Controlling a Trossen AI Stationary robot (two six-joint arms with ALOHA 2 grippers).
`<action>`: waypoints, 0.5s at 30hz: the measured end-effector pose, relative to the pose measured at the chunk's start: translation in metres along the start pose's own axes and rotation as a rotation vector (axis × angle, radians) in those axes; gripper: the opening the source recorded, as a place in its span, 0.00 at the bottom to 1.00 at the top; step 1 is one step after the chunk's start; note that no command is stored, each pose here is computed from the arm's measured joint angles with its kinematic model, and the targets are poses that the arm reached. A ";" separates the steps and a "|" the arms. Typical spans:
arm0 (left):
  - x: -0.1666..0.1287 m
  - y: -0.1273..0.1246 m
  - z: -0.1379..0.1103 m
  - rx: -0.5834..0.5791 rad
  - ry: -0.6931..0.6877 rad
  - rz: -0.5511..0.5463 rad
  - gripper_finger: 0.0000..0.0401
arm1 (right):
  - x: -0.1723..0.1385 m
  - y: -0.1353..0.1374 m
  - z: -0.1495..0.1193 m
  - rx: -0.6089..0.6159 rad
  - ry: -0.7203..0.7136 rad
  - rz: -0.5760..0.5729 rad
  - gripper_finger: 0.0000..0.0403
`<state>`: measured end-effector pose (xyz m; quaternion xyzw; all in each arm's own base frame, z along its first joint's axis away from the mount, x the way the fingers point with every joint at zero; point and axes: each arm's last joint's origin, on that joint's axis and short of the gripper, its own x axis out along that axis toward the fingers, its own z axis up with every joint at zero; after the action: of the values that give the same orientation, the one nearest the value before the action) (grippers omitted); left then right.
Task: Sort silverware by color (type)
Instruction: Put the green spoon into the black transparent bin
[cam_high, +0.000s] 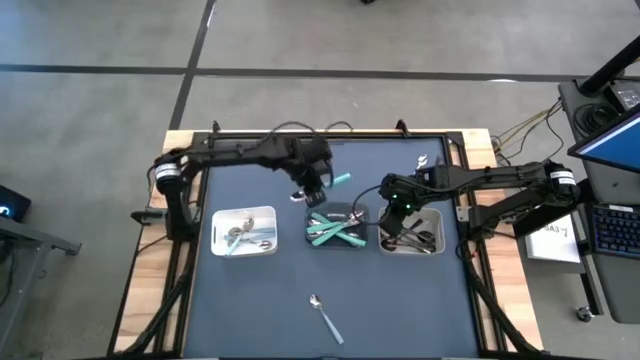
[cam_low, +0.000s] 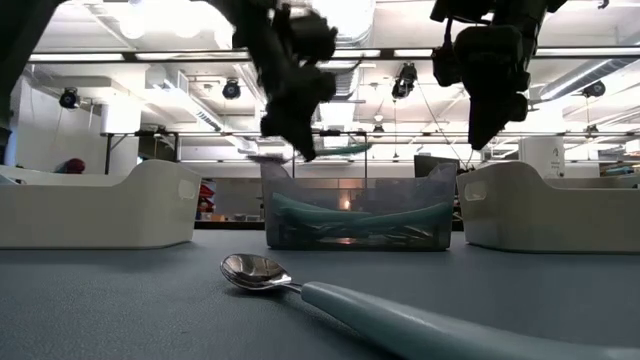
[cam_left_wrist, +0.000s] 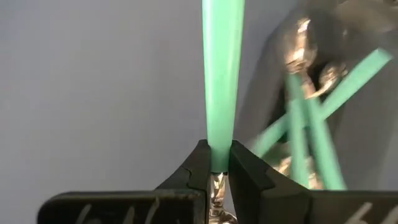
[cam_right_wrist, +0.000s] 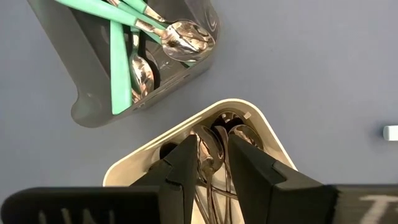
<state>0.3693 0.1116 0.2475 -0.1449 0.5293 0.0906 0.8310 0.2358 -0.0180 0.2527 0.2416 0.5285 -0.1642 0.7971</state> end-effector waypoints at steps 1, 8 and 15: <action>-0.001 -0.012 0.001 0.002 -0.013 0.013 0.04 | 0.000 0.000 0.000 0.000 0.000 0.000 0.20; 0.003 -0.076 0.005 0.046 -0.082 -0.020 0.06 | 0.000 0.000 0.000 0.000 -0.003 0.002 0.20; 0.018 -0.092 0.006 -0.052 -0.092 -0.049 0.06 | 0.000 0.001 0.002 -0.001 -0.022 0.013 0.20</action>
<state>0.4097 0.0268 0.2465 -0.1751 0.4843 0.0908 0.8524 0.2381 -0.0181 0.2536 0.2427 0.5183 -0.1615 0.8040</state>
